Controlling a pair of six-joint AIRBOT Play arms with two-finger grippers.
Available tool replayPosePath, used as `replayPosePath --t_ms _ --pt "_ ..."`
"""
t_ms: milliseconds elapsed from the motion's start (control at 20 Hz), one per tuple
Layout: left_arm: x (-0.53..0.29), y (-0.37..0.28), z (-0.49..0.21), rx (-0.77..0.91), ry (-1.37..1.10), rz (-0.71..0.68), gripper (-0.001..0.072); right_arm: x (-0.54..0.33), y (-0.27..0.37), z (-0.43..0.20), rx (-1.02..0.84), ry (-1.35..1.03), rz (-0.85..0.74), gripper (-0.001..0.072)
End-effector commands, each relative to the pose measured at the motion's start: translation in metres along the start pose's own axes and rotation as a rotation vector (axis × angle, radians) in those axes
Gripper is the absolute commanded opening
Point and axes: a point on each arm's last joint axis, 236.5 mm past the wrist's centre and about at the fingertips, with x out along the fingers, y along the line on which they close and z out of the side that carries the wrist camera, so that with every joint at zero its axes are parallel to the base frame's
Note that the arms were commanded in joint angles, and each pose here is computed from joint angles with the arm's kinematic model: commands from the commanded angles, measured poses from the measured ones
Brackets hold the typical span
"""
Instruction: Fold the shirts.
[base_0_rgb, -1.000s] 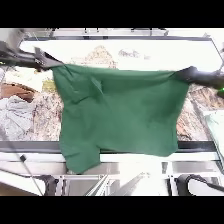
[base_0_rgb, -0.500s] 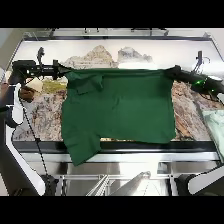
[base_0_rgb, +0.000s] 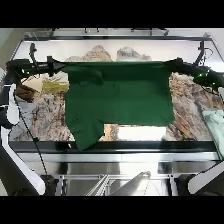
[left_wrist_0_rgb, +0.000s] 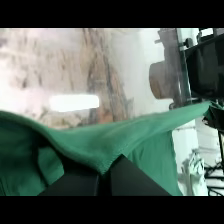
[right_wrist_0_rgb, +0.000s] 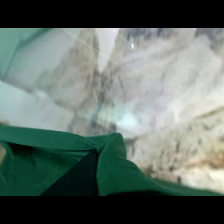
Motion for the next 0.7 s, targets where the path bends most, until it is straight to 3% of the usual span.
replayPosePath --t_ms 0,150,350,550,600,650 --pt "0.006 0.0 -0.041 -0.015 0.128 -0.024 0.0022 -0.012 -0.019 -0.045 0.006 0.202 -0.062 0.0028" --pt "0.009 0.009 -0.064 -0.039 0.21 0.013 0.0021 -0.028 -0.034 -0.064 0.032 0.28 -0.09 0.0028" --pt "0.011 0.039 -0.094 -0.081 0.329 0.177 0.0021 -0.033 -0.052 -0.095 0.085 0.331 -0.113 0.0029" --pt "0.024 0.041 -0.102 -0.054 0.353 0.216 0.0019 -0.025 -0.061 -0.119 0.126 0.372 -0.1 0.003" --pt "0.026 0.039 -0.102 -0.049 0.354 0.216 0.002 -0.023 -0.061 -0.122 0.131 0.378 -0.097 0.0046" --pt "0.027 0.037 -0.104 -0.047 0.362 0.213 0.0022 -0.023 -0.061 -0.122 0.129 0.379 -0.098 0.0168"
